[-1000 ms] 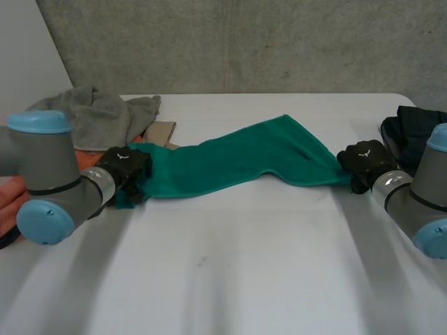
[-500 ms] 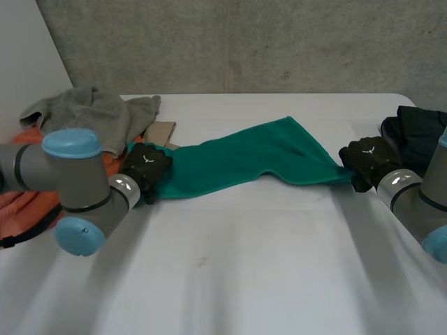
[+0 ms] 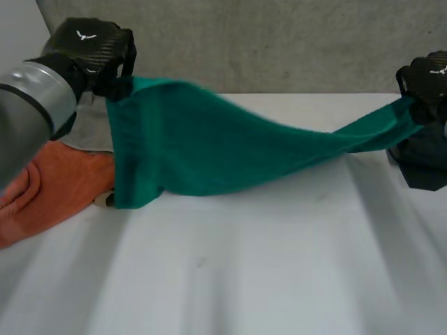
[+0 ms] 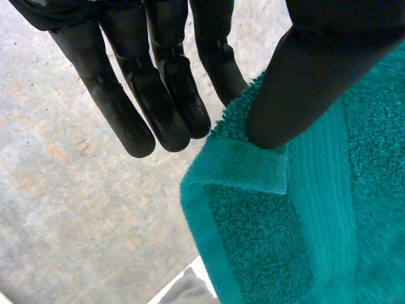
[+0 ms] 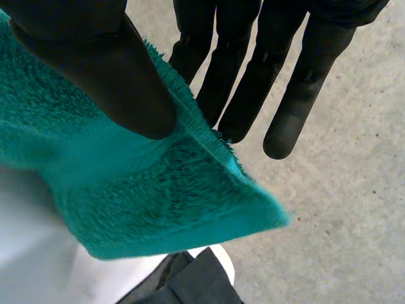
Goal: Fold the laundry.
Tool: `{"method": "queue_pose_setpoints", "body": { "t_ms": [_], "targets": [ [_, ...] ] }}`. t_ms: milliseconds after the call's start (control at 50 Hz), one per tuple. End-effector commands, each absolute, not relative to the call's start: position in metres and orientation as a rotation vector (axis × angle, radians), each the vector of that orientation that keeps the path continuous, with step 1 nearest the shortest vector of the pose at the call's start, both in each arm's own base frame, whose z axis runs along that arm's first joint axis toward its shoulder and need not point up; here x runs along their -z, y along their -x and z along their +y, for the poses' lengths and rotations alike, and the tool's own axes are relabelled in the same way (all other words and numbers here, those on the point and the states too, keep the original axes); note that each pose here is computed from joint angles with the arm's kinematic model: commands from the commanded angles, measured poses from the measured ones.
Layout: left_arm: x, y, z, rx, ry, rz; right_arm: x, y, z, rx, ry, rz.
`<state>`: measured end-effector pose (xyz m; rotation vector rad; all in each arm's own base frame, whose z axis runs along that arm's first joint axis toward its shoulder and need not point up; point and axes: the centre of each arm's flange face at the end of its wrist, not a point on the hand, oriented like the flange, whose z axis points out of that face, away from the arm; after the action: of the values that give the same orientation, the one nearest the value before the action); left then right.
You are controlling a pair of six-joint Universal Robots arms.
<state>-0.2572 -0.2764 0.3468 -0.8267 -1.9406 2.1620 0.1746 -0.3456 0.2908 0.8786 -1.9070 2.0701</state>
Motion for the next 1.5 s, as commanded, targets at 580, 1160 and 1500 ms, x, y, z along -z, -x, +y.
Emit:
{"method": "queue_pose_setpoints", "body": {
  "t_ms": [580,1160,1500],
  "targets": [
    [-0.207,0.284,-0.381,-1.899,1.105,-2.31,-0.202,-0.219,-0.401,-1.851,-1.116,-1.946],
    [-0.362,0.263,-0.43,-2.56,0.453,-1.564,-0.336,-0.215,-0.448,-2.551,-0.487,-1.433],
    [-0.171,0.258,-0.387,-1.948,0.825,-2.168,-0.157,-0.201,-0.416,-2.011,-0.926,-2.028]
  ]
}}
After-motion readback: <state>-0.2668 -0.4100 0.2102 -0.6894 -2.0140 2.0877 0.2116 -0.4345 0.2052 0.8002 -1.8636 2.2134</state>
